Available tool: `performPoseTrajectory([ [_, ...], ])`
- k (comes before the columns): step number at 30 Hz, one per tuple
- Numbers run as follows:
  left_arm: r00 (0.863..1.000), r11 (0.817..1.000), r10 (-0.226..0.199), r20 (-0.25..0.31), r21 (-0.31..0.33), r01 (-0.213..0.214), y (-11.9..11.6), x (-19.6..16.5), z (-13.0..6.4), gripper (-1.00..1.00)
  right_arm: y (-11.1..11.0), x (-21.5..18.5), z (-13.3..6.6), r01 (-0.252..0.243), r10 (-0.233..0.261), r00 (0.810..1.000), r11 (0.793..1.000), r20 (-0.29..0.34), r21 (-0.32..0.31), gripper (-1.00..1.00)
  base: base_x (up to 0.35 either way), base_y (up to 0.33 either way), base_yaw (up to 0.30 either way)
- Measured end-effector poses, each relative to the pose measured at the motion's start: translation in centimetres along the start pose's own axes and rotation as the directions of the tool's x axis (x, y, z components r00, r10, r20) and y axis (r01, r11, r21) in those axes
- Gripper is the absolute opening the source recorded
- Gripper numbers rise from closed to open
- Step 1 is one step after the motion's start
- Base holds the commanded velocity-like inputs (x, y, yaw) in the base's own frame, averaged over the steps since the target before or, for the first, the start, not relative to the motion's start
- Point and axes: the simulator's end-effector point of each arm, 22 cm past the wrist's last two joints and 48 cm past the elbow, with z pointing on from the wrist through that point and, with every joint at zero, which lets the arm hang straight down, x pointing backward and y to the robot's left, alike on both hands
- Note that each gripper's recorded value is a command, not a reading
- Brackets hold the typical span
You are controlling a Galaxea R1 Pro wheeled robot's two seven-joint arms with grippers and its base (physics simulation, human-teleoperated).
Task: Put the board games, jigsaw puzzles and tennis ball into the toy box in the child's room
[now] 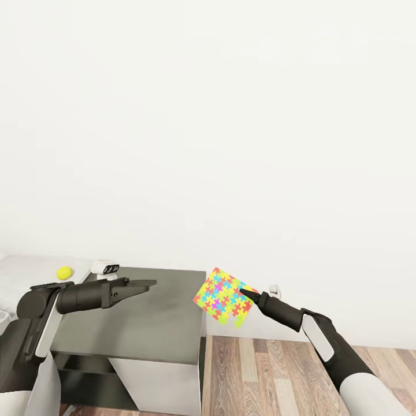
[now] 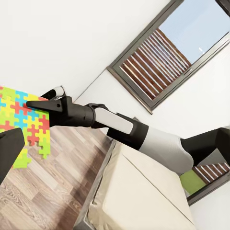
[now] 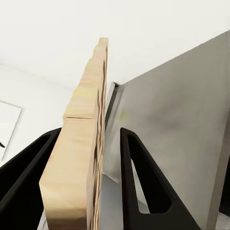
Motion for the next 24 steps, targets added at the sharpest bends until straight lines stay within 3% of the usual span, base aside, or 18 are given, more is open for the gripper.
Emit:
performPoseTrajectory([
  [17,1.000,1.000,0.000,0.000,0.001,0.000,0.00,0.05,-0.01,1.00,-0.01,-0.01,-0.01,0.002,-0.002,1.000,1.000,-0.001,0.001,-1.00,0.000,0.000,0.002],
  [24,1.000,1.000,0.003,0.001,0.001,-0.003,-0.02,0.06,-0.02,1.00,-0.01,-0.01,0.00,0.002,-0.002,1.000,1.000,-0.001,0.001,-1.00,0.000,0.000,0.113],
])
